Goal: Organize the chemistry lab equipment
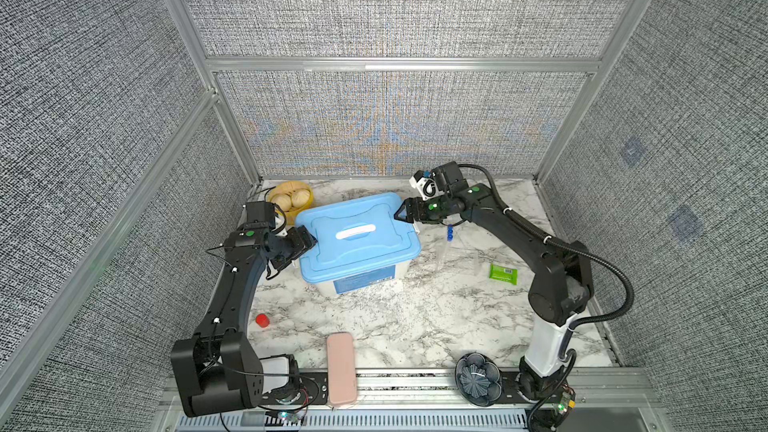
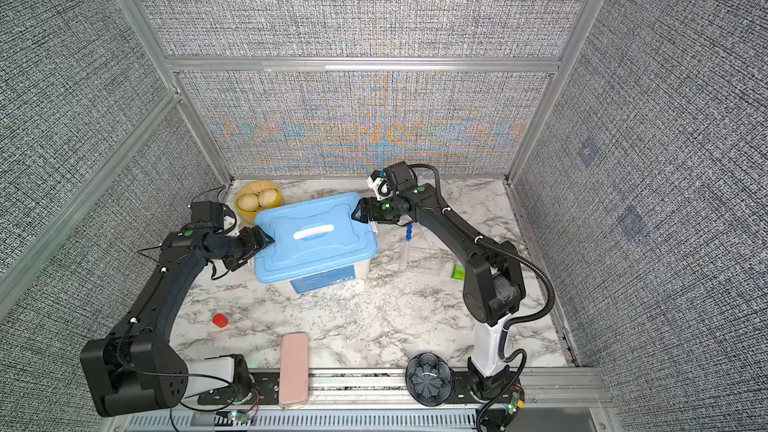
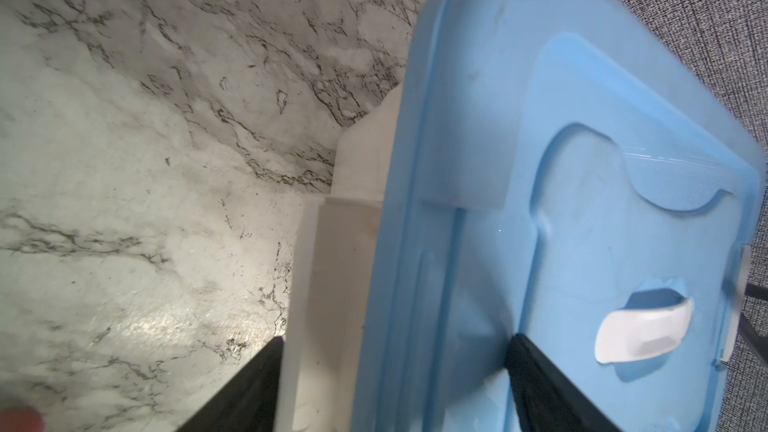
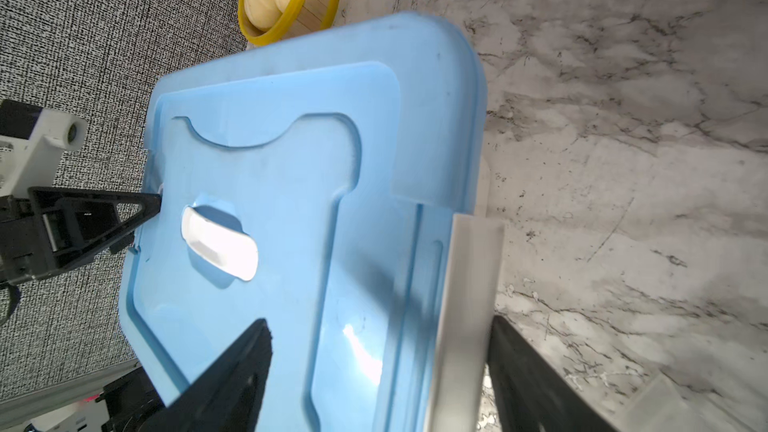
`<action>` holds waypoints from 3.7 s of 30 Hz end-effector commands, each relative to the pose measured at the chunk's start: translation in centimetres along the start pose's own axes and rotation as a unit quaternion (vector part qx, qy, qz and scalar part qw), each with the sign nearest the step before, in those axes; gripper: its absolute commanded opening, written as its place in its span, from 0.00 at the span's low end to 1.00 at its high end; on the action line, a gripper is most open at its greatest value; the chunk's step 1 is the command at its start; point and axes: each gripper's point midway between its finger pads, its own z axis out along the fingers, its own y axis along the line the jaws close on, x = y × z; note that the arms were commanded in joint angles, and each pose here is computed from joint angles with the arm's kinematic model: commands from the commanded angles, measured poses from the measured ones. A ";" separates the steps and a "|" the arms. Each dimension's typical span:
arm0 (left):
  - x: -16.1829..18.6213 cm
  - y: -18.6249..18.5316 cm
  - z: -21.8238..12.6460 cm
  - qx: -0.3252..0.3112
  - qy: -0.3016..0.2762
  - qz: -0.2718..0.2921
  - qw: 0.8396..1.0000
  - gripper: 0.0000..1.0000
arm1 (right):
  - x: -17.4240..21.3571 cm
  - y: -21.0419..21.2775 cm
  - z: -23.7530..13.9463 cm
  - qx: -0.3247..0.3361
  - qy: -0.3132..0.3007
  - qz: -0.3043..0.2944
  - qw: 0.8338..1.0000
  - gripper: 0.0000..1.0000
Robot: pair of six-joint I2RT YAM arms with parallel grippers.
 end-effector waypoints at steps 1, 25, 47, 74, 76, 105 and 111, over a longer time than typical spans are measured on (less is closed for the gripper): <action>1.7 1.8 0.6 -0.039 0.032 -0.015 0.999 0.82 | -0.1 0.8 -0.2 -0.019 -0.005 0.009 1.000 0.78; 2.0 0.3 0.1 0.000 0.032 -0.014 0.999 0.73 | 3.2 2.1 2.3 0.143 -0.006 -0.103 0.984 0.57; 1.0 -2.3 -2.2 0.052 0.004 0.029 0.998 0.68 | 3.6 1.6 2.9 0.187 0.001 -0.139 0.972 0.55; 0.9 -2.3 -0.7 -0.050 0.042 0.112 0.992 0.34 | 3.7 3.9 4.0 0.145 0.001 -0.149 0.978 0.55; 0.7 -2.7 -0.6 -0.053 0.043 0.125 0.990 0.34 | 3.7 4.1 4.2 0.143 0.003 -0.151 0.978 0.55; -2.4 -2.1 -5.1 -0.154 -0.031 0.143 0.977 0.67 | -0.1 2.0 -0.3 0.239 -0.069 -0.180 0.952 0.71; -3.1 -2.0 -8.1 -0.150 -0.088 0.145 0.974 0.78 | -1.7 2.9 -2.6 0.239 -0.101 -0.194 0.946 0.74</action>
